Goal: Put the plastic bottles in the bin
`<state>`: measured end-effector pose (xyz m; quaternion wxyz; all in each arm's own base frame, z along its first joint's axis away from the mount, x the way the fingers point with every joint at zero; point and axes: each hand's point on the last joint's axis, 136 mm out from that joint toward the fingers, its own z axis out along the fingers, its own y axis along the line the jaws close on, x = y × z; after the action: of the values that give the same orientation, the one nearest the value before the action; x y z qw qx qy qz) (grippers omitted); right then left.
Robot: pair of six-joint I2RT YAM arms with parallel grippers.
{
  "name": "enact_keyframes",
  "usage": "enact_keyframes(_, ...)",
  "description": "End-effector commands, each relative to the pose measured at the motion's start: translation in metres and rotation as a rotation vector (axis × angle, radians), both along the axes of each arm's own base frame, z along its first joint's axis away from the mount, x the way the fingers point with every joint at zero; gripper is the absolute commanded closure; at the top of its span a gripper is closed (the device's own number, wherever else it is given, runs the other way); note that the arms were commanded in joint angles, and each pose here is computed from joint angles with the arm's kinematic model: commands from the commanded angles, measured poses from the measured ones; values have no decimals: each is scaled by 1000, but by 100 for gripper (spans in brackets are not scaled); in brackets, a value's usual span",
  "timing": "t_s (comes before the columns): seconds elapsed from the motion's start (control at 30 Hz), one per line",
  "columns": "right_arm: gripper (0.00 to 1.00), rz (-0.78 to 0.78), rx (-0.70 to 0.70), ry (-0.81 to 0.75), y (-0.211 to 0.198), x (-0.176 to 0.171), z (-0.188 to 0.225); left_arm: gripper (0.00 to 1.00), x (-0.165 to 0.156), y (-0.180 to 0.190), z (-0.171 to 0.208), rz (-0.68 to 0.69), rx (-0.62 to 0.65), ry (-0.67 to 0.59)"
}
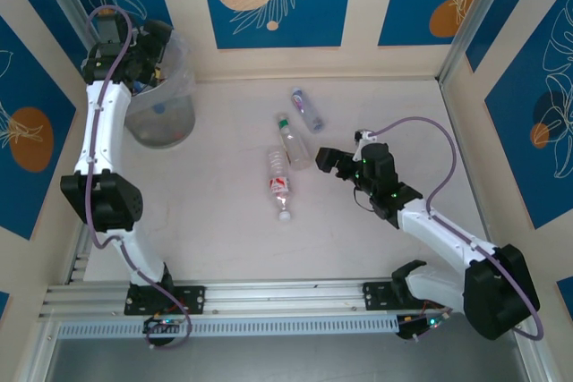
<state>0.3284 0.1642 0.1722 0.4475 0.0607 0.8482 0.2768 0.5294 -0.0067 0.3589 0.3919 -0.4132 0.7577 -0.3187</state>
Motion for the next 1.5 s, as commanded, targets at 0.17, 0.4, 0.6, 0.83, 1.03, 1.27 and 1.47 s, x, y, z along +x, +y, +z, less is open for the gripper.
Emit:
enact_keyframes(0.17, 0, 74, -1, 51, 24, 6, -2, 1, -30, -24, 39, -147, 266, -119)
enact_keyframes(0.4, 1, 124, -97, 59, 38, -13, -19, 1, -47, -80, 46, -349, 399, -219)
enact_keyframes(0.6, 3, 184, -165, 121, 49, -42, -42, 0, -63, -120, 29, -488, 434, -247)
enact_keyframes(0.83, 4, 271, -153, 147, 68, -67, -55, 1, -81, -146, -4, -608, 420, -239)
enact_keyframes(1.03, 7, 295, -191, 180, 85, -85, -70, 0, -95, -147, -48, -621, 417, -135)
enact_keyframes(1.27, 19, 308, -299, 226, 103, -96, -89, 1, -105, -144, -79, -622, 400, -63)
enact_keyframes(1.47, 21, 366, -388, 286, 120, -103, -110, 0, -108, -134, -98, -575, 417, -24)
